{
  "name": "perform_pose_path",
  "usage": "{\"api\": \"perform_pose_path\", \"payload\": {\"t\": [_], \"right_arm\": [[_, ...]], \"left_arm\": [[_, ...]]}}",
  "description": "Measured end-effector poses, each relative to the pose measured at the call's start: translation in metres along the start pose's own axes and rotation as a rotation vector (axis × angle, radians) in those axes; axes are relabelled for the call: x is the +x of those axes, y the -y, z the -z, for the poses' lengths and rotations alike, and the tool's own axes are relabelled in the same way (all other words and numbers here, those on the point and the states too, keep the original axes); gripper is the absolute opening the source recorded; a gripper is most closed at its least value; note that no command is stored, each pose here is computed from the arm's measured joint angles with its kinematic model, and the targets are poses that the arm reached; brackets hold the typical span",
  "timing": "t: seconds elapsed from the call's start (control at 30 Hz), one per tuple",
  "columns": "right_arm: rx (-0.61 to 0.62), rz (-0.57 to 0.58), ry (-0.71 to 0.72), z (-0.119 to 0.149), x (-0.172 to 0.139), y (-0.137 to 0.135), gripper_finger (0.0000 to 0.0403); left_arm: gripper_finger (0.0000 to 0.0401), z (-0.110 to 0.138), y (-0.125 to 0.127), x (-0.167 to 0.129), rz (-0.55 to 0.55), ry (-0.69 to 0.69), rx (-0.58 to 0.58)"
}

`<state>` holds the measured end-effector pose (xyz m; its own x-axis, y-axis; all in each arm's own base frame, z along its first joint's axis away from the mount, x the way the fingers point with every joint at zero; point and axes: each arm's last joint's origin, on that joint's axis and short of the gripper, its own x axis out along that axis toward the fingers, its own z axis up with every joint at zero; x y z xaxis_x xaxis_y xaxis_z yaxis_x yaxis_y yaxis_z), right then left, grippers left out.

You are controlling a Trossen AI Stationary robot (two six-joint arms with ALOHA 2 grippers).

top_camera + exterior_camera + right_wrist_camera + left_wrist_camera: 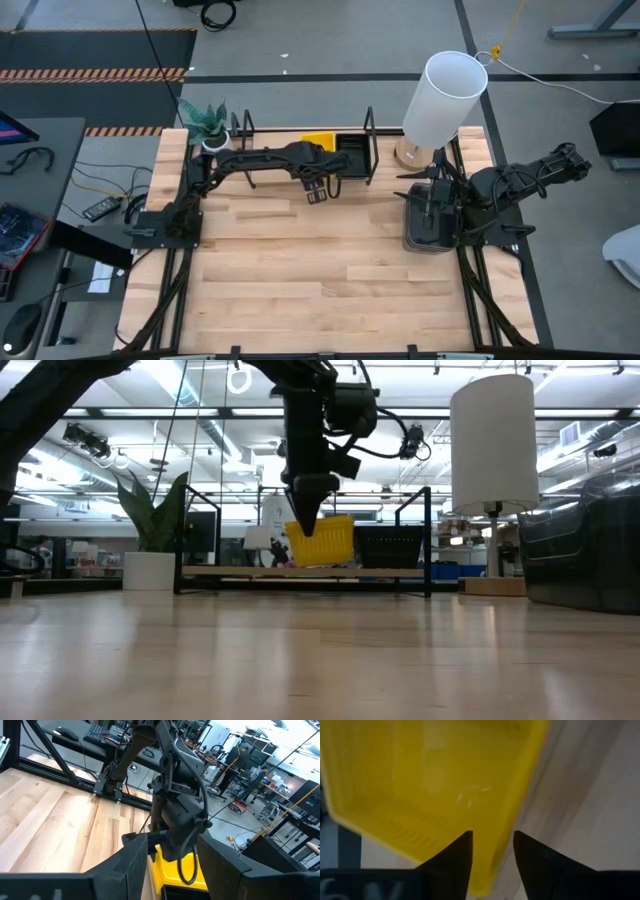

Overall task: Stack baskets on shelf by color
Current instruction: Put the stacked yellow bins on the shelf

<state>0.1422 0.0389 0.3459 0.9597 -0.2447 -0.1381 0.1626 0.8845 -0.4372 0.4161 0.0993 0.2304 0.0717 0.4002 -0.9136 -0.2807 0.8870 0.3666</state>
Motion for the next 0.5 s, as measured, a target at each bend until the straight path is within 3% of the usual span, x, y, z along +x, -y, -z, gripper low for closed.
{"api": "perform_pose_path", "payload": {"t": [0.17,0.5], "right_arm": [[0.002,0.000,0.000,0.0000,0.0000,0.0000,0.0176],[0.006,0.001,0.000,0.0000,0.0000,0.0000,0.0176]], "left_arm": [[0.0118,0.0052,-0.0023,0.0001,-0.001,-0.050,-0.072],[0.0091,0.0021,0.0021,-0.0013,0.042,-0.019,-0.090]]}}
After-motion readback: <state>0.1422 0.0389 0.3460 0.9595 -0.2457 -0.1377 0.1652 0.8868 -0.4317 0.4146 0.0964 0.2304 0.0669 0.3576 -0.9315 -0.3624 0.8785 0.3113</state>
